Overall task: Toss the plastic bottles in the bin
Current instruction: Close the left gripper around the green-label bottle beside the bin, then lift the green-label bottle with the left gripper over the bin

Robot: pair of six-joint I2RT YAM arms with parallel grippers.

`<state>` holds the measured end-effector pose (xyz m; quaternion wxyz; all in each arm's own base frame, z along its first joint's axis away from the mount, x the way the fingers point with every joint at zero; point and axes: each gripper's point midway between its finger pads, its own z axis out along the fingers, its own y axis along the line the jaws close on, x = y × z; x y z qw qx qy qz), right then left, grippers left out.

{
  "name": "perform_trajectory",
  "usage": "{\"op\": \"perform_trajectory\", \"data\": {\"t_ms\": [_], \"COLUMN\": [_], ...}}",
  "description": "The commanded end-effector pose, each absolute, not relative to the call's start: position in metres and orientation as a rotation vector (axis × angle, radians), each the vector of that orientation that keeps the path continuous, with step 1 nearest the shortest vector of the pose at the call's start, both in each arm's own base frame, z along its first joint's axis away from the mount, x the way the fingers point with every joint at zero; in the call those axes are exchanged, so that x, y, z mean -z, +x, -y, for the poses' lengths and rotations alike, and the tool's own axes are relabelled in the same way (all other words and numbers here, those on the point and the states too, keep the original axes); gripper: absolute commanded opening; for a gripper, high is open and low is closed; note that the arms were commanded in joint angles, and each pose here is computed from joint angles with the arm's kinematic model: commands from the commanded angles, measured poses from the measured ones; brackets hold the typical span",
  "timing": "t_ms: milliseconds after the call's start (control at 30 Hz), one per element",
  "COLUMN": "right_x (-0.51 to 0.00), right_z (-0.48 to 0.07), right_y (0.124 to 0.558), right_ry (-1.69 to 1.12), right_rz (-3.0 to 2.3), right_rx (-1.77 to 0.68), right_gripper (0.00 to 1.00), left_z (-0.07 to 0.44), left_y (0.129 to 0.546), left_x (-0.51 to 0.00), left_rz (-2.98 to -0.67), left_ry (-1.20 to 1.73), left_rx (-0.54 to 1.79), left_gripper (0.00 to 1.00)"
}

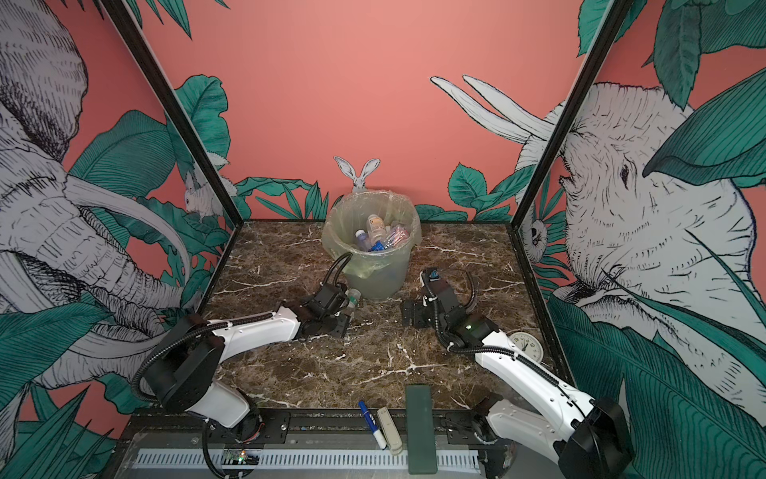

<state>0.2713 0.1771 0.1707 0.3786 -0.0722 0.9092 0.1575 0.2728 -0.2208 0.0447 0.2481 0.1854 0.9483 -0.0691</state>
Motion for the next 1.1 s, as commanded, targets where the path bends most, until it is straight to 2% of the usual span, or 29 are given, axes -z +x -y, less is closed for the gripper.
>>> {"op": "perform_trajectory", "data": {"t_ms": [0, 367, 767, 1067], "right_x": [-0.182, -0.18, -0.182, -0.183], "right_z": [-0.186, -0.202, -0.22, -0.223], "right_y": [0.279, 0.286, 0.288, 0.286], "right_ry": [-0.18, -0.206, -0.251, -0.258], "right_rz": [-2.29, -2.291, -2.284, -2.278], "right_rx": [-0.442, -0.467, -0.474, -0.473], "right_gripper": [0.99, 0.98, 0.98, 0.98], "left_z": [0.215, 0.186, 0.154, 0.137], "left_y": [0.268, 0.242, 0.225, 0.219], "left_x": [-0.058, -0.089, -0.147, -0.203], "left_rz": [-2.541, -2.436, -2.255, -2.106], "left_ry": [0.483, 0.455, 0.366, 0.302], "left_rx": [0.208, 0.247, 0.288, 0.316], "left_gripper": [0.59, 0.54, 0.49, 0.49]}}
